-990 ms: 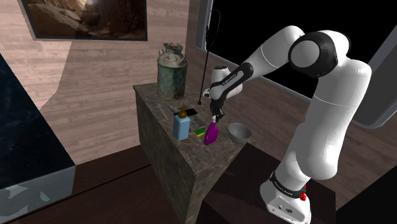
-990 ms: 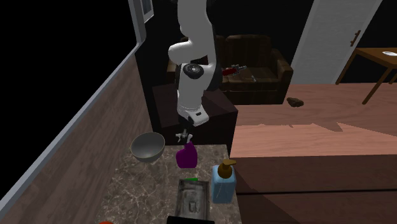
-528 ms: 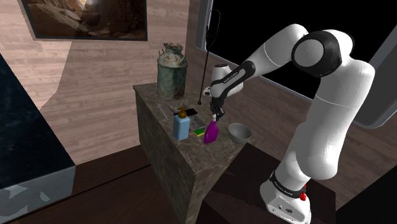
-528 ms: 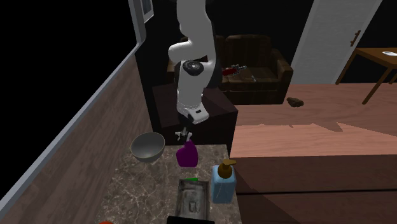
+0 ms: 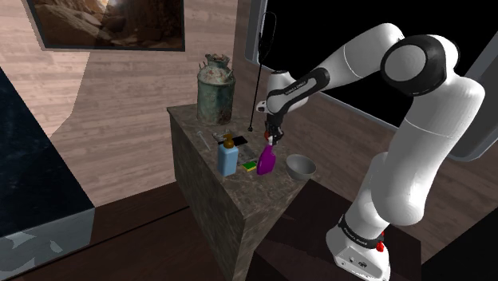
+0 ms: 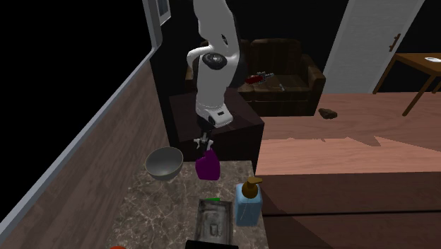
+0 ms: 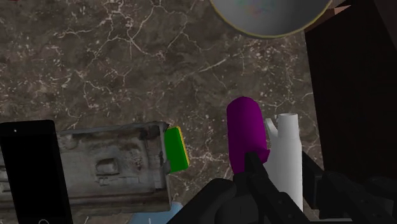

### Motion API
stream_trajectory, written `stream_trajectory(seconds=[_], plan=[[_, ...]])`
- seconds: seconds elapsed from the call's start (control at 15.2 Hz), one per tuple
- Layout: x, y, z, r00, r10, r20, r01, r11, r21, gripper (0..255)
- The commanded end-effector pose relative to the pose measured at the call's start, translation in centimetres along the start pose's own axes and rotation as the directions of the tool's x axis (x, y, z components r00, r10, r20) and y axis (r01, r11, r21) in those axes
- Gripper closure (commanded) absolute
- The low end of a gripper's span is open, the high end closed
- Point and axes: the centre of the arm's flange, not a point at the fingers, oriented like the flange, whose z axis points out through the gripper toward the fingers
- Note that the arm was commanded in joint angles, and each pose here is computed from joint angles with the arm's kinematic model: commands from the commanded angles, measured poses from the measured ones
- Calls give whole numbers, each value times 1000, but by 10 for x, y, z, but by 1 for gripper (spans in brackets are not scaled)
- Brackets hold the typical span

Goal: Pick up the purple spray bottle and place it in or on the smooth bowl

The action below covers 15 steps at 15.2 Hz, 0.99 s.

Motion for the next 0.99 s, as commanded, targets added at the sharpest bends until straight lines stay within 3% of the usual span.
stream_trajectory(seconds=[0.0,0.92], plan=[[-2,-1,-11,1000,0,0,0,1000,0,255],[-12,-4,-84,1000,0,0,0,1000,0,255]])
